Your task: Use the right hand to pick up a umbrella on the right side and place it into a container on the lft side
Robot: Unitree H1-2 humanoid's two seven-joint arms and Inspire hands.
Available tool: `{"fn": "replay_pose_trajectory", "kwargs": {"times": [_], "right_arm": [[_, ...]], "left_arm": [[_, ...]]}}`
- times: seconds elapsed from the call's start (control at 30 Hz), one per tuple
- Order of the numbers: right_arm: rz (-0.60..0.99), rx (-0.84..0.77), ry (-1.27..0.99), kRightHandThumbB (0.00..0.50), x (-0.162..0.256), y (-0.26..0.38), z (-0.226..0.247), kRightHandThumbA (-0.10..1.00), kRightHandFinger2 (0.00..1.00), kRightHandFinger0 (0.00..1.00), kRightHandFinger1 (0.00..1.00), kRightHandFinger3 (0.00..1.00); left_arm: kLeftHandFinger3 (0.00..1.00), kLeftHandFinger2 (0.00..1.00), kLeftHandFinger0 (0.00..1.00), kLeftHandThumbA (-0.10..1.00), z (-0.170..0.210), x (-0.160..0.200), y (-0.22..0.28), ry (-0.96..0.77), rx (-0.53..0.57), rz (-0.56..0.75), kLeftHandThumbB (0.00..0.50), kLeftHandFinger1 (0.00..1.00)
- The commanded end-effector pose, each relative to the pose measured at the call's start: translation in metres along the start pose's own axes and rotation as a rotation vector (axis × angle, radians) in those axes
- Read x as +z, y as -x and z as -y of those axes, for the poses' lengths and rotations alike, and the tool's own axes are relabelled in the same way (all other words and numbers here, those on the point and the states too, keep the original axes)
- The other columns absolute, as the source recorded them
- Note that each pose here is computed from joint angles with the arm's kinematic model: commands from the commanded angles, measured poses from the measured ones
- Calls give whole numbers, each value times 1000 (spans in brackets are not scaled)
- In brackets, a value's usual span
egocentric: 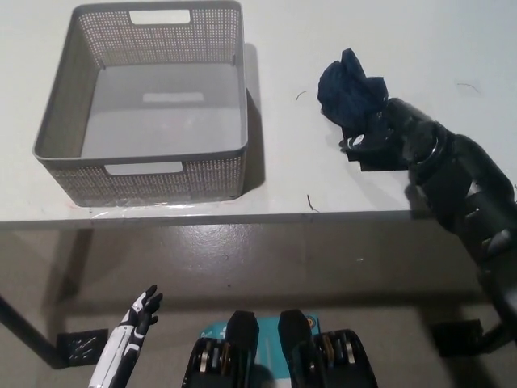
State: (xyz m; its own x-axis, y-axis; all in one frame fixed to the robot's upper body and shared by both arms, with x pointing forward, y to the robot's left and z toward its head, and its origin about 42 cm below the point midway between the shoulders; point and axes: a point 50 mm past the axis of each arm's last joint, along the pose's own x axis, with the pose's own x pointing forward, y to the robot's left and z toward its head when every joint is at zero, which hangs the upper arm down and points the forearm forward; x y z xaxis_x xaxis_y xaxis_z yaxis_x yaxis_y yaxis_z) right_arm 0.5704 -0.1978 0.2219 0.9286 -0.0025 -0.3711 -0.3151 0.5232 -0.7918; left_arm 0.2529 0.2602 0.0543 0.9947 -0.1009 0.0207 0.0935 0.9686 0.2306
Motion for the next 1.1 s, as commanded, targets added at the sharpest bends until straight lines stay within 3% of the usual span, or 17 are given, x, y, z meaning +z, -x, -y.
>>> {"fn": "replay_pose_trajectory", "kwargs": {"times": [0.0, 0.1, 0.2, 0.23, 0.3, 0.33, 0.37, 0.4, 0.43, 0.47, 0.53, 0.7, 0.73, 0.8, 0.83, 0.9, 1.07], "right_arm": [[15, 149, -19, 500, -8, 1, -43, 1000, 1000, 1000, 1000, 1000], [18, 173, -20, 493, -15, 2, -59, 1000, 1000, 1000, 1000, 1000], [-22, 142, -15, 461, -26, 3, -70, 812, 1000, 1000, 1000, 1000], [-62, 96, -31, 430, -33, 3, -71, 563, 1000, 1000, 1000, 1000], [-75, -14, -17, 260, -51, 4, -72, 76, 1000, 1000, 1000, 1000], [-77, -71, -11, 246, -56, 5, -71, -84, 807, 687, 776, 657], [-74, -113, -14, 235, -60, 6, -69, -97, 689, 528, 664, 560], [-61, -153, -58, 186, -68, 7, -68, -100, 437, 282, 392, 402], [-58, -167, -71, 181, -70, 7, -67, -100, 408, 250, 353, 406], [-38, -198, -100, 189, -75, 8, -64, -100, 244, 25, 142, 355], [-28, -230, -105, 202, -78, 8, -60, -100, 407, 171, 294, 453], [28, -239, -156, 203, -78, 8, -55, -100, 358, 9, 43, 487], [25, -239, -168, 202, -74, 7, -54, -100, 455, 0, 22, 562], [55, -242, -210, 193, -65, 6, -48, -100, 802, 0, 206, 728], [64, -245, -218, 205, -63, 6, -46, -100, 860, 0, 313, 755], [132, -266, -237, 217, -48, 5, -36, -100, 827, 0, 323, 749], [365, -409, -220, 131, 34, 11, 28, -100, 864, 0, 465, 842]], "left_arm": [[1000, 1000, 1000, 1000, -9, 12, -8, -22, -3, 69, 320, 1000], [1000, 1000, 1000, 1000, -8, 13, -10, -14, -4, 78, 317, 1000], [1000, 1000, 1000, 1000, -11, 13, -10, -22, 1, 83, 311, 1000], [1000, 1000, 1000, 1000, -12, 13, -10, -21, 4, 79, 313, 1000], [1000, 1000, 1000, 1000, -13, 12, -9, -22, -1, 79, 318, 1000], [1000, 1000, 1000, 1000, -13, 13, -10, -19, -2, 81, 317, 1000], [1000, 1000, 1000, 1000, -14, 13, -11, -16, -2, 82, 316, 1000], [1000, 1000, 1000, 1000, -14, 14, -11, -18, 0, 83, 322, 1000], [1000, 1000, 1000, 1000, -15, 14, -11, -19, 1, 83, 323, 1000], [1000, 1000, 1000, 1000, -15, 14, -12, -20, 4, 86, 327, 1000], [1000, 1000, 1000, 1000, -15, 12, -10, -25, 8, 79, 323, 1000], [1000, 1000, 1000, 1000, -9, 7, -4, -16, 6, 67, 299, 1000], [1000, 1000, 1000, 1000, -8, 5, -3, -10, 4, 68, 288, 1000], [1000, 1000, 1000, 1000, -8, 4, -1, -8, 4, 65, 287, 1000], [1000, 1000, 1000, 1000, -8, 3, -1, -8, 4, 64, 286, 1000], [1000, 1000, 1000, 1000, -9, 3, 1, -11, 5, 61, 288, 1000], [1000, 1000, 1000, 1000, -10, 3, 0, -23, 2, 60, 284, 1000]]}}
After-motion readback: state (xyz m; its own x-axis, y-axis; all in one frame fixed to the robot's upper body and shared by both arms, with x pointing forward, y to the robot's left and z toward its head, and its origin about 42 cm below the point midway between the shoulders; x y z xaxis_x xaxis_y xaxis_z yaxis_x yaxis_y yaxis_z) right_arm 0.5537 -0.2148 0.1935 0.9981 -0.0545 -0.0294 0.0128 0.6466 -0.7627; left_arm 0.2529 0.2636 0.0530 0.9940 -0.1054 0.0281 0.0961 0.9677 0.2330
